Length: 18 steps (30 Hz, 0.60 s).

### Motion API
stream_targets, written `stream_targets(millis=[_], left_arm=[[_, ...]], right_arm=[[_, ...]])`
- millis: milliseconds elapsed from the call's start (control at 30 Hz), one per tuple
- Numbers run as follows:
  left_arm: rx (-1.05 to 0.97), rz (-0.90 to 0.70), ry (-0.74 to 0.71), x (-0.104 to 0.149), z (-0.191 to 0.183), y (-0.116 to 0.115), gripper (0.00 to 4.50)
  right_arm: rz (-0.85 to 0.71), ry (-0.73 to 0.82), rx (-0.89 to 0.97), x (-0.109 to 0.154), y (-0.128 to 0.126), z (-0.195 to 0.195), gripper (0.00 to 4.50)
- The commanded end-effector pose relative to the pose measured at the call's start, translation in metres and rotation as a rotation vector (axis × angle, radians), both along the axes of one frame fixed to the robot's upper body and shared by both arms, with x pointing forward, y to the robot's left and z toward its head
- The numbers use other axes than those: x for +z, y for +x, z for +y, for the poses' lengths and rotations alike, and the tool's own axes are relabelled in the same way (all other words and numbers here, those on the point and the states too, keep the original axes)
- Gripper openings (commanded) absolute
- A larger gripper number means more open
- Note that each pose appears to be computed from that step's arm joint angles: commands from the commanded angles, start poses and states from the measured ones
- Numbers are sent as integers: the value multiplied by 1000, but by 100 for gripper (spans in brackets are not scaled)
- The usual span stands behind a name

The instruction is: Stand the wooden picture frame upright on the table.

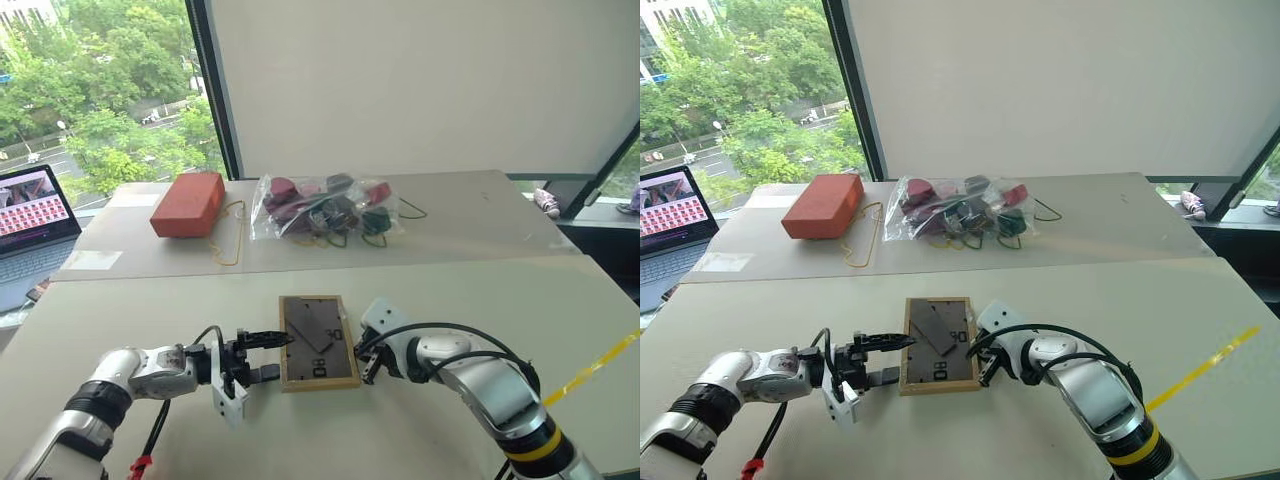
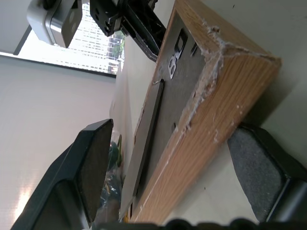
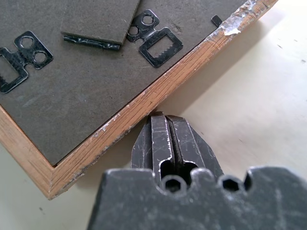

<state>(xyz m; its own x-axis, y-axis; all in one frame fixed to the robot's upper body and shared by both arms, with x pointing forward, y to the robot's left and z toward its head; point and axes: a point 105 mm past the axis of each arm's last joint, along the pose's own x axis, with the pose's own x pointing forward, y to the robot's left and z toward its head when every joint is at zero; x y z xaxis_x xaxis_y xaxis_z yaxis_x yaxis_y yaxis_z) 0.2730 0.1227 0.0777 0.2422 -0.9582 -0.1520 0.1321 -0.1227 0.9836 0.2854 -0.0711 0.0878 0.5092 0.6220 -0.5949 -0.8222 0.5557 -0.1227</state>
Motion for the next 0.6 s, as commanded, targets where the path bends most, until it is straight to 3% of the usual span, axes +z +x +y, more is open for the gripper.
stream_targets(millis=[33,100,200,367,567,600], left_arm=[[-36,54,30,-16,-5,-9,398],[-34,62,26,-15,-3,-9,398],[-37,73,31,-16,1,-12,318],[-36,68,33,-17,2,-13,130],[-21,55,34,-20,0,-13,116],[-22,55,28,-20,0,-14,116]], right_arm=[[11,16,29,1,-6,7,0],[13,10,18,0,-6,3,0],[8,-2,-3,-1,-3,-3,0],[-39,-20,-79,8,16,-23,0],[-153,65,-123,54,46,-37,0],[-184,68,-129,65,52,-42,29]])
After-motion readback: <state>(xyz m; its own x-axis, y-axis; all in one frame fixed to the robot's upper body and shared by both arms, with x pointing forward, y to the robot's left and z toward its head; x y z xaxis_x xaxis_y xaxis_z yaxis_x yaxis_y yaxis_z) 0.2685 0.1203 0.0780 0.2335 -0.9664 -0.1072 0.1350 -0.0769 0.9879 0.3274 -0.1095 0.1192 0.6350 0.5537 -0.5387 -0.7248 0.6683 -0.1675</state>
